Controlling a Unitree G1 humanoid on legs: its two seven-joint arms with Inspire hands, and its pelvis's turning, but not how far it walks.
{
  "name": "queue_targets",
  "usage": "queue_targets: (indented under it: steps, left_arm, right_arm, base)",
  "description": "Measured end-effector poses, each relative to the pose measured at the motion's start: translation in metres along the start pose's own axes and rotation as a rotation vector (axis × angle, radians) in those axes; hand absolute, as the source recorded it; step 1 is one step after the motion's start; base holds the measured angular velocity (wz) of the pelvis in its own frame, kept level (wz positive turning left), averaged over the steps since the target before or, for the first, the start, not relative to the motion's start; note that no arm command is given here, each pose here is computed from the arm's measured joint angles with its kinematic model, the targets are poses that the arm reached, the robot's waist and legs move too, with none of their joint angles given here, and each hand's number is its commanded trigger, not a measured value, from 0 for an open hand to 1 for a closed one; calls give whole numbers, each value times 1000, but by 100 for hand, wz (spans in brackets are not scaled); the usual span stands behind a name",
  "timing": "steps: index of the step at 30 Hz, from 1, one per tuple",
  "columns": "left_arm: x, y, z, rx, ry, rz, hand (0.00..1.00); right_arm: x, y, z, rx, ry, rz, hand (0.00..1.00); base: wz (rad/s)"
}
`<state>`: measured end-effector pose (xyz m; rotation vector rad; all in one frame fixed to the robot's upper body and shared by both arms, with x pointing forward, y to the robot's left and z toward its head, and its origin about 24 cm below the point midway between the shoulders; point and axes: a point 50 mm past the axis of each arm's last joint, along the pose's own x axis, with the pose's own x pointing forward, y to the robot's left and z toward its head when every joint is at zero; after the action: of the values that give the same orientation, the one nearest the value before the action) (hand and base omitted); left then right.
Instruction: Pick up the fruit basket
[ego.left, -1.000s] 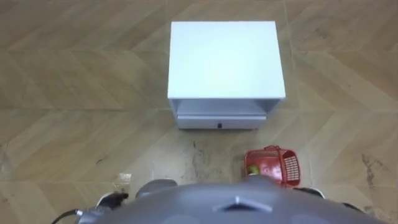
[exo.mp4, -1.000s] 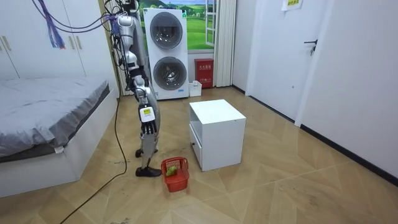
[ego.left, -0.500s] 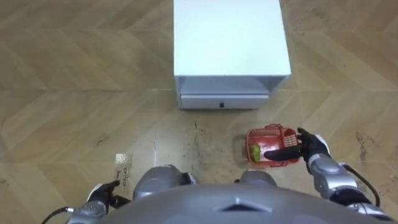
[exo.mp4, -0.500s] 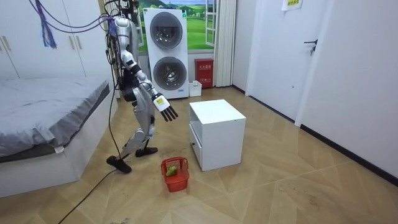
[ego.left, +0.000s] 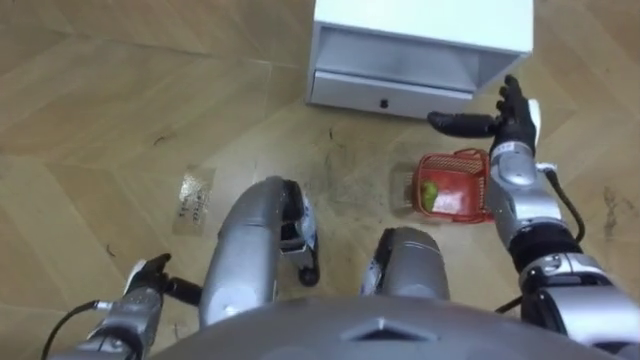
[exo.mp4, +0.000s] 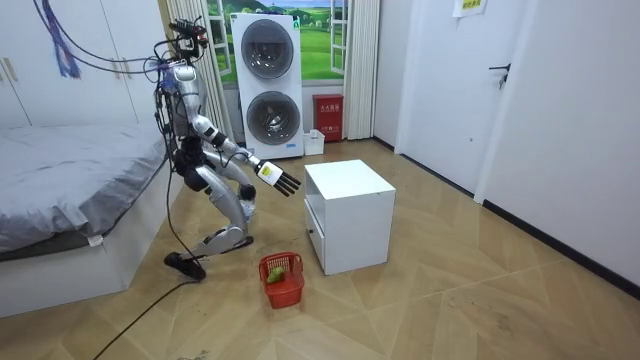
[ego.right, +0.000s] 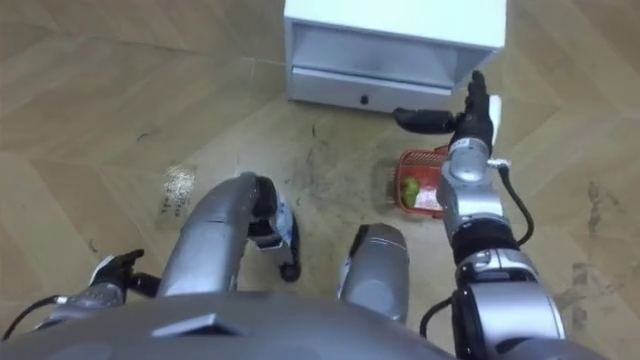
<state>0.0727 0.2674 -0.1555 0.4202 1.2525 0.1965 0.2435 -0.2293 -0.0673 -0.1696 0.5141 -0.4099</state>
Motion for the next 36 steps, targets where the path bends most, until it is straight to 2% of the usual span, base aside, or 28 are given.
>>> queue_targets:
  steps: [4,10,11,14,21,26,28,36]
  left_arm:
    - [1,0,10,-15,-33,51,0]
    - [-1,-2,-4,-46,5,96,0]
    - [-4,-10,-14,-44,28,78,0]
    - [-9,-13,-40,-22,90,83,0]
    - [-12,-20,-45,25,68,63,0]
    - [-16,-20,-60,48,107,49,0]
    - [-18,-28,-63,41,117,15,0]
    - [-14,-28,-48,53,78,-12,0]
  right_arm:
    - [6,-2,15,20,-41,-36,0]
    - [6,-4,13,4,-30,-67,0]
    - [7,-7,17,9,-41,-77,0]
    - [0,-2,9,30,-29,-68,0]
    - [-1,-10,11,-21,-69,-86,0]
    - [-2,-5,14,-68,-95,-65,0]
    - [-2,1,21,-98,-129,-43,0]
    - [0,-8,29,-151,-170,-47,0]
  base:
    - [23]
    - [11]
    - [-71]
    - [-42]
    - [3]
    - [-4]
    - [-42]
    - [0]
